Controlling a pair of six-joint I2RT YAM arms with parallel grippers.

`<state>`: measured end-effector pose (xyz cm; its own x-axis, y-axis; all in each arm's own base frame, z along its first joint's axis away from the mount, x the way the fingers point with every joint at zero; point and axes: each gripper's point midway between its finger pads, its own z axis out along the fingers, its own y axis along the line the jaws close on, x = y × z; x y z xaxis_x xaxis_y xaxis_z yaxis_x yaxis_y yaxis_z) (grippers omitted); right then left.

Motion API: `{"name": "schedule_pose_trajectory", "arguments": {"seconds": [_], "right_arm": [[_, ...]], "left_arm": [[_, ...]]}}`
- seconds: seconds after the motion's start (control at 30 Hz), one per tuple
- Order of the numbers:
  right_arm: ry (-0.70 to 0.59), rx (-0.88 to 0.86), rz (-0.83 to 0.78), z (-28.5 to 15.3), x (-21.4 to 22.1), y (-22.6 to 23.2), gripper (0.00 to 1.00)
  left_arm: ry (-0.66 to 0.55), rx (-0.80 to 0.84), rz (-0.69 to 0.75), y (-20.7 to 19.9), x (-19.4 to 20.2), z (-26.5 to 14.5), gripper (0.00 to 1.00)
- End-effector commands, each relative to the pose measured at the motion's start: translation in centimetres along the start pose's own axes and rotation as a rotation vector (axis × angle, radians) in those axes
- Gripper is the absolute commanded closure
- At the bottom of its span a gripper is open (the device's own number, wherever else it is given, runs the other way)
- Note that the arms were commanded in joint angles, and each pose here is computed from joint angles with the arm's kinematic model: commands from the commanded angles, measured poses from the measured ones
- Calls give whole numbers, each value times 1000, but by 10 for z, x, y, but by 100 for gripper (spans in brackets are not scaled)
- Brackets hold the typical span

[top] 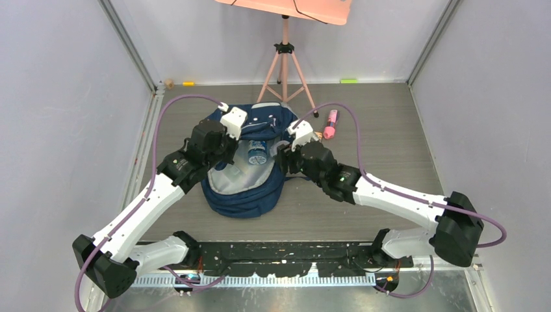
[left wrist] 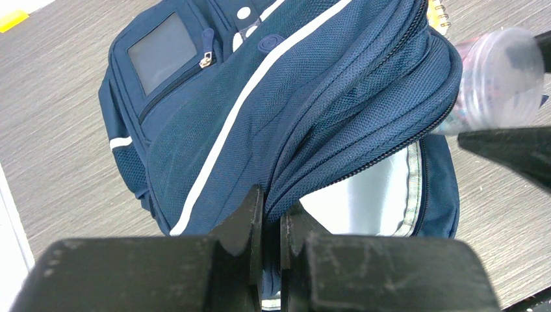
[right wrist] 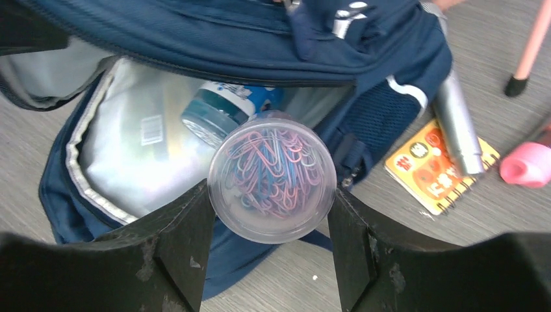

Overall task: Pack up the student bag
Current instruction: Pick up the stationery from the center of the board, then place the stationery in the student bag.

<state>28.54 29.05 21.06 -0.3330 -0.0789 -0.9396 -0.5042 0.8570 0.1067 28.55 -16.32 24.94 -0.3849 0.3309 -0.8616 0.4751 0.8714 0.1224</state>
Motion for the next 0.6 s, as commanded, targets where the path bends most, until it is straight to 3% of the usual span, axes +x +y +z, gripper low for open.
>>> {"name": "schedule_pose_trajectory", "arguments": {"seconds": [0.0,0.17,0.37,0.57], "right_arm": [[-191,-41,-15,6,-38,27,99],[-231,24,-74,22,-26,36,100],[-274,222,-149,43,-22,15,100],[-268,304,-191,63,-12,9,100]], "left_arm": [[-235,50,-74,-7,-68,-21,100],[-238,52,-75,-7,-69,-21,100],[-237,53,-74,-7,-69,-21,100],[-240,56,-74,-8,-70,-22,100]]}}
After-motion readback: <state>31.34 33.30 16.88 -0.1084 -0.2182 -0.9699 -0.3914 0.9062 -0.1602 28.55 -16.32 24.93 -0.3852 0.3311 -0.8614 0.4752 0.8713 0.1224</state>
